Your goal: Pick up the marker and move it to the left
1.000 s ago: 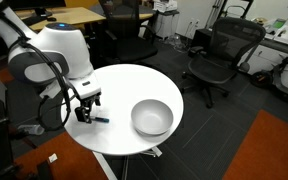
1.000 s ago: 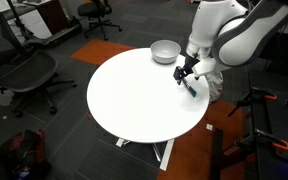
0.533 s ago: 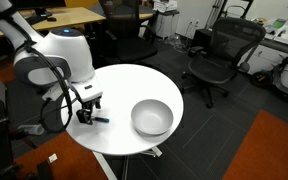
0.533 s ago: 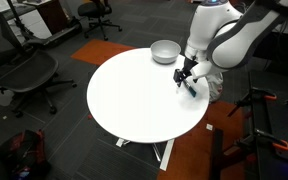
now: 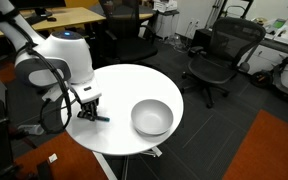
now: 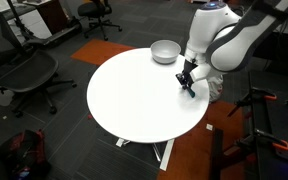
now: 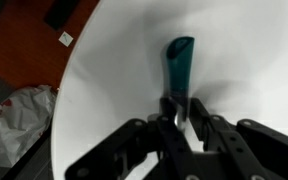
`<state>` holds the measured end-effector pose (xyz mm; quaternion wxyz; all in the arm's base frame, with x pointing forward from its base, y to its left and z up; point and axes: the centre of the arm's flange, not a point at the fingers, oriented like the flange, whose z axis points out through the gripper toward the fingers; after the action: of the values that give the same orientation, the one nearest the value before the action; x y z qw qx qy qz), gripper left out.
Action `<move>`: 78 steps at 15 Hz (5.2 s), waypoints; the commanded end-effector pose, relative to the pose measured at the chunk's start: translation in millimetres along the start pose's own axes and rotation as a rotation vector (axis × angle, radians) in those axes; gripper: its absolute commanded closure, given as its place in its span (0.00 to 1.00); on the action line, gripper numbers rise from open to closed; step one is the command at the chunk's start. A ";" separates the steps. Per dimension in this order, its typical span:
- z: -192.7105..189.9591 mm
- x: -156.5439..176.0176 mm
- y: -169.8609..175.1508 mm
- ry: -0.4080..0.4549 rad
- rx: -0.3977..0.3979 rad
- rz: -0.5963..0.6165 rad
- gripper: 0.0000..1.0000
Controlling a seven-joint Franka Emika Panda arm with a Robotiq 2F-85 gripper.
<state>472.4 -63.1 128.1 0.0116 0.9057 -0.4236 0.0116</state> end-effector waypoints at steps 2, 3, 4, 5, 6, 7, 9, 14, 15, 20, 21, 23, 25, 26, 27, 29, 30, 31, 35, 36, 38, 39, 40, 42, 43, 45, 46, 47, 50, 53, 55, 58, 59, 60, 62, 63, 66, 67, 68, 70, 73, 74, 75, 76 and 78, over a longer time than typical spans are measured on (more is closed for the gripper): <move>-11.8 1.1 -1.1 0.023 0.021 -0.021 0.97; -19.2 1.3 -1.8 0.028 0.020 -0.029 0.95; -26.4 1.8 -2.8 0.036 0.026 -0.037 0.95; -37.6 3.0 -4.6 0.038 0.027 -0.054 0.95; -47.2 5.3 -6.6 0.049 0.030 -0.073 0.95; -58.4 6.6 -8.9 0.063 0.042 -0.091 0.95; -80.2 15.3 -15.5 0.071 0.064 -0.126 0.95; -130.1 25.7 -54.0 0.089 0.111 -0.242 0.95; -140.0 26.3 -64.1 0.090 0.112 -0.254 0.95; -177.1 23.6 -118.7 0.063 0.115 -0.323 0.95; -180.7 24.8 -129.4 0.051 0.113 -0.332 0.95; -187.2 26.4 -149.7 0.031 0.109 -0.340 0.95; -190.4 30.1 -166.3 0.016 0.110 -0.339 0.95; -190.6 31.9 -173.8 0.008 0.105 -0.333 0.95; -189.8 33.4 -181.2 0.001 0.102 -0.330 0.95; -184.7 35.4 -195.3 -0.005 0.089 -0.317 0.95; -182.0 36.3 -201.2 -0.006 0.086 -0.306 0.95; -178.0 36.4 -208.1 -0.005 0.082 -0.294 0.95; -161.3 31.6 -233.4 0.012 0.084 -0.254 0.95; -157.1 29.6 -238.8 0.010 0.080 -0.245 0.95; -146.9 25.6 -249.2 0.009 0.077 -0.234 0.95; -141.6 23.7 -253.9 0.010 0.075 -0.230 0.95; -136.7 22.7 -257.6 0.008 0.074 -0.225 0.95; -125.7 20.9 -264.8 0.006 0.069 -0.215 0.95; -120.2 20.0 -268.2 0.008 0.067 -0.216 0.95; -109.8 18.5 -273.8 0.012 0.068 -0.214 0.95; -104.0 17.6 -276.3 0.011 0.070 -0.217 0.95; -100.3 17.0 -277.9 0.010 0.068 -0.220 0.95; -86.8 15.7 -283.5 -0.002 0.067 -0.230 0.95; -75.4 13.6 -288.1 -0.010 0.059 -0.238 0.95; -69.1 12.9 -289.7 -0.014 0.053 -0.239 0.95; -60.3 11.6 -292.2 -0.017 0.042 -0.240 0.95; -57.6 10.9 -292.8 -0.018 0.039 -0.240 0.95; -55.2 10.3 -293.7 -0.020 0.037 -0.241 0.95; -49.2 8.7 -294.8 -0.025 0.031 -0.240 0.95; -46.6 7.8 -295.2 -0.027 0.028 -0.242 0.95; -45.2 2.3 -298.4 -0.032 0.021 -0.244 0.95; -44.7 2.4 -299.2 -0.033 0.019 -0.248 0.95; -44.5 2.0 -299.7 -0.035 0.014 -0.253 0.56; -45.4 3.2 -298.7 -0.034 0.013 -0.252 0.49; -48.5 8.5 -291.8 -0.031 0.016 -0.244 0.27; -50.3 10.2 -288.5 -0.029 0.017 -0.247 0.18; -53.8 12.4 -283.1 -0.028 0.023 -0.255 0.12; -57.4 15.0 -278.4 -0.024 0.029 -0.258 0.03; -65.8 17.1 -269.7 -0.020 0.043 -0.269 0.00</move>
<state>699.7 109.8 169.8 -0.0042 0.9533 -0.3018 0.0080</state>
